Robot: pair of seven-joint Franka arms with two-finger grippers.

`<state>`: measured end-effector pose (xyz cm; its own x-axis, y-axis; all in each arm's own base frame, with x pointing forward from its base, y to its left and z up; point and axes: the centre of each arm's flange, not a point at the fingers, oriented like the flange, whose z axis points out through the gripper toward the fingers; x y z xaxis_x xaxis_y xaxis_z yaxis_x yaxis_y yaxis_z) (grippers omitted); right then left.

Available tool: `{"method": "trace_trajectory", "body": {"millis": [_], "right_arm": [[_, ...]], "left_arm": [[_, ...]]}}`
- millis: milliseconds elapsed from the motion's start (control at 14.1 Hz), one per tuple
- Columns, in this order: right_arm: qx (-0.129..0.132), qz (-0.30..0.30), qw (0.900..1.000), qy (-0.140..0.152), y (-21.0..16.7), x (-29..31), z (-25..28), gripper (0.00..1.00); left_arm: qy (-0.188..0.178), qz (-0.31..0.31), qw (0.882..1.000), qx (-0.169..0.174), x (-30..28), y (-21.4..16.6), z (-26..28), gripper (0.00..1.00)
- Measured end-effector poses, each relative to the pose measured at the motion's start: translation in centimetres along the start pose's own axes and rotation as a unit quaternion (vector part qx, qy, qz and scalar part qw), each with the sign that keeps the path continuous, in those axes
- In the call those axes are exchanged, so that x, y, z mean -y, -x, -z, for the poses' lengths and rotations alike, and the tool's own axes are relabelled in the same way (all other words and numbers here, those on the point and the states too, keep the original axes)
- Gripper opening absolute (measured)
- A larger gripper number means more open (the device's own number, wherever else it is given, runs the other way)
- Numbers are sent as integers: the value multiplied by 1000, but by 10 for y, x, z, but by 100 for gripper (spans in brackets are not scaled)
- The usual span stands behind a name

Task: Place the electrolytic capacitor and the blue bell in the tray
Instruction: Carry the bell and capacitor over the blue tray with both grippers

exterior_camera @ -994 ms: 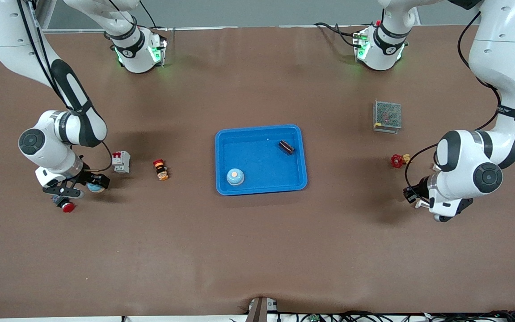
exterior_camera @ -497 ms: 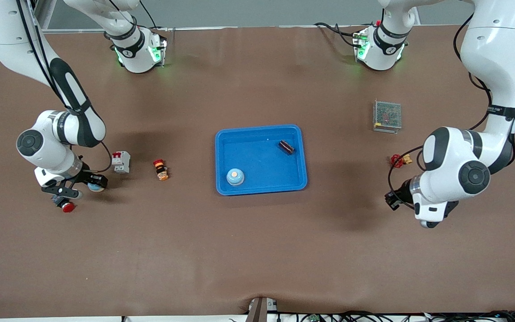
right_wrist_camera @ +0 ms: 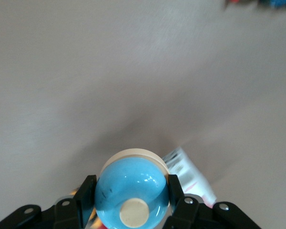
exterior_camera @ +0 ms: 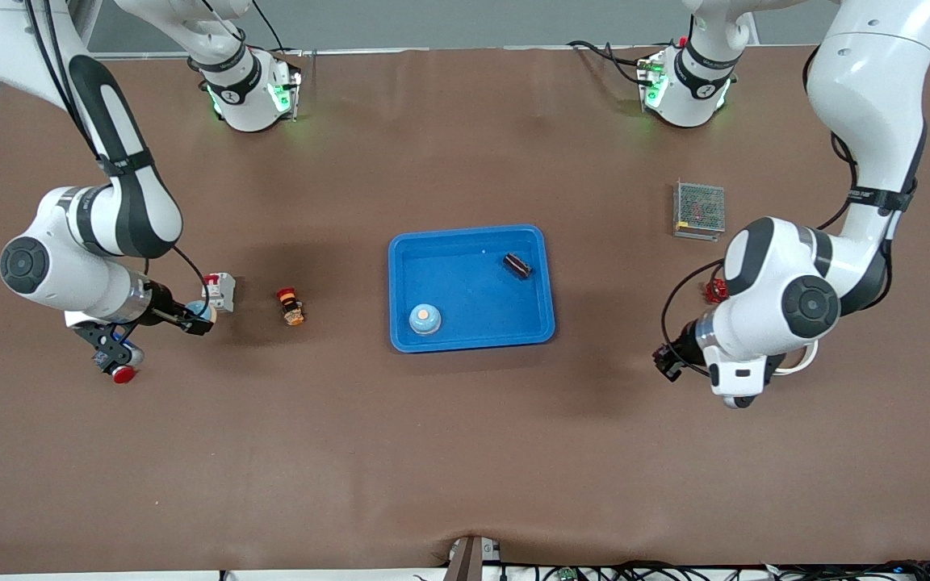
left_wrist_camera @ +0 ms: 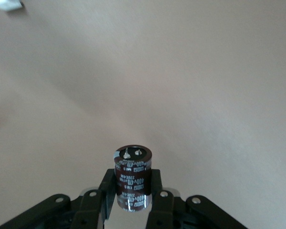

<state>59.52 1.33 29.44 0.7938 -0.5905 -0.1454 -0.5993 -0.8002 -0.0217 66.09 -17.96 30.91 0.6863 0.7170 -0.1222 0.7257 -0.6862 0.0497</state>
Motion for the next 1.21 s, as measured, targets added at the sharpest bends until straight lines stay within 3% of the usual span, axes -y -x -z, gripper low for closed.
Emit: {"method": "trace_trajectory", "body": {"millis": [213, 497, 781, 1207], "right_arm": [[0, -106, 994, -3, 38, 54, 12, 65], [-3, -226, 974, 2, 106, 117, 2, 65], [-7, -276, 961, 4, 171, 162, -10, 65], [-15, -306, 952, -25, 266, 217, -37, 65]], "left_arm": [[0, 14, 1000, 0, -17, 29, -1, 33], [1, 27, 1000, 0, -27, 49, -2, 33], [3, 31, 1000, -1, -38, 69, -1, 33], [2, 42, 999, 0, -42, 79, -2, 33]]}}
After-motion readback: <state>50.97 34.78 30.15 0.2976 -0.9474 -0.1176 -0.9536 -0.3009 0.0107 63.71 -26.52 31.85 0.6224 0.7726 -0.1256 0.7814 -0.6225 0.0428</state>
